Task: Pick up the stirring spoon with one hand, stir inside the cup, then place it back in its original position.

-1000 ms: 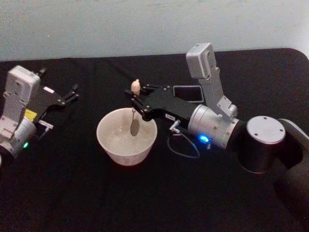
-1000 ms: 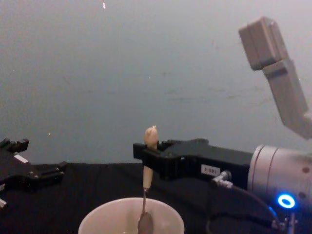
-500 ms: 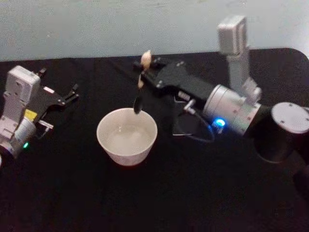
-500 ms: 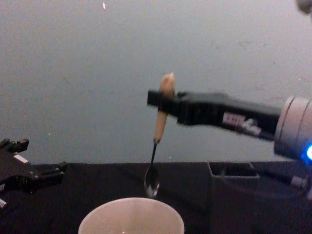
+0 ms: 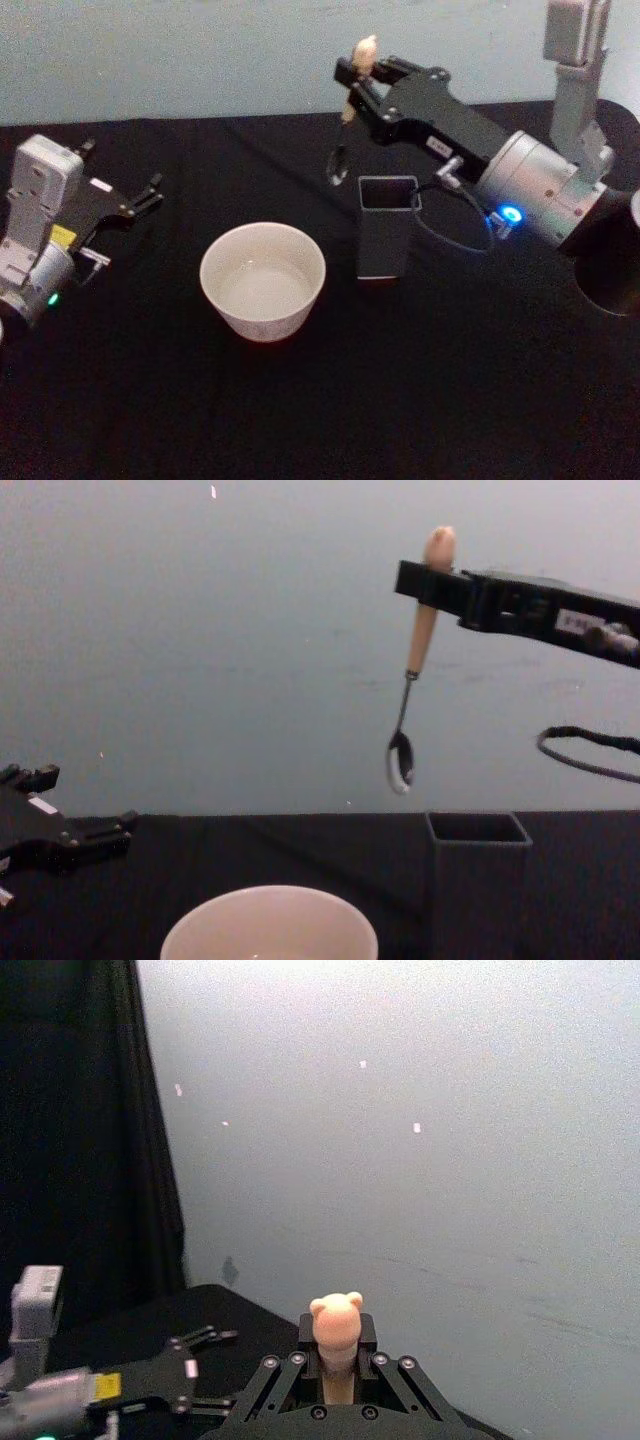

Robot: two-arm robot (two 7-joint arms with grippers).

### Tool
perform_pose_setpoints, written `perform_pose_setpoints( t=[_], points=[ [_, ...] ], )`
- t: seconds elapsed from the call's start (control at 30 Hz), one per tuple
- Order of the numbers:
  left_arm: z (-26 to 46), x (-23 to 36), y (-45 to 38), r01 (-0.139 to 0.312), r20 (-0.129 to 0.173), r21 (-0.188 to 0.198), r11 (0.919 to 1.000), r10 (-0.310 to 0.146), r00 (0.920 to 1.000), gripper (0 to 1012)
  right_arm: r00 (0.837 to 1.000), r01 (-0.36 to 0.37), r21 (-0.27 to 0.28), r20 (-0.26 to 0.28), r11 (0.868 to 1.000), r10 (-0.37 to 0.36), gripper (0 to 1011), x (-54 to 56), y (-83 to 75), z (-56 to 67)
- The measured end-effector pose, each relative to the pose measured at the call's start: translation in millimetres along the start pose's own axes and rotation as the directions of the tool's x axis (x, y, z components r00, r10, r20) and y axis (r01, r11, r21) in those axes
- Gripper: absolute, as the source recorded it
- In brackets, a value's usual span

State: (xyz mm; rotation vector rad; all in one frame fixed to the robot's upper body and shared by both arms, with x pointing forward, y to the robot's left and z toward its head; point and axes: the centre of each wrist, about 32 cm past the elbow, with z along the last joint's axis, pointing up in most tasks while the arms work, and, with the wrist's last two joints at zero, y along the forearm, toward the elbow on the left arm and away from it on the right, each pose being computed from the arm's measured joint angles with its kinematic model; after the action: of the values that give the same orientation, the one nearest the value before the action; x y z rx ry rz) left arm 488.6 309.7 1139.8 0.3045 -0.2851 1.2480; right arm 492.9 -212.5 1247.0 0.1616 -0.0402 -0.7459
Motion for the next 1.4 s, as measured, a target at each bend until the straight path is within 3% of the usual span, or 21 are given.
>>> perform_pose_setpoints(
  t=[0.43,1.0,1.4],
  points=[
    [0.0,0.0,0.0,0.000,0.000,0.000,1.0000,0.000,1.0000,1001,0.996,0.088,-0.058,0.030,0.994,-0.086,213,9.6,-22.6,1.8],
    [0.0,0.0,0.0,0.000,0.000,0.000,1.0000,0.000,1.0000,1001,0.985,0.174,-0.130,0.040,0.976,-0.170,213,6.5,-21.7,-12.6],
    [0.0,0.0,0.0,0.000,0.000,0.000,1.0000,0.000,1.0000,1001,0.972,0.232,-0.235,0.027,0.944,-0.233,213,-6.1,-18.3,-29.7]
  ],
)
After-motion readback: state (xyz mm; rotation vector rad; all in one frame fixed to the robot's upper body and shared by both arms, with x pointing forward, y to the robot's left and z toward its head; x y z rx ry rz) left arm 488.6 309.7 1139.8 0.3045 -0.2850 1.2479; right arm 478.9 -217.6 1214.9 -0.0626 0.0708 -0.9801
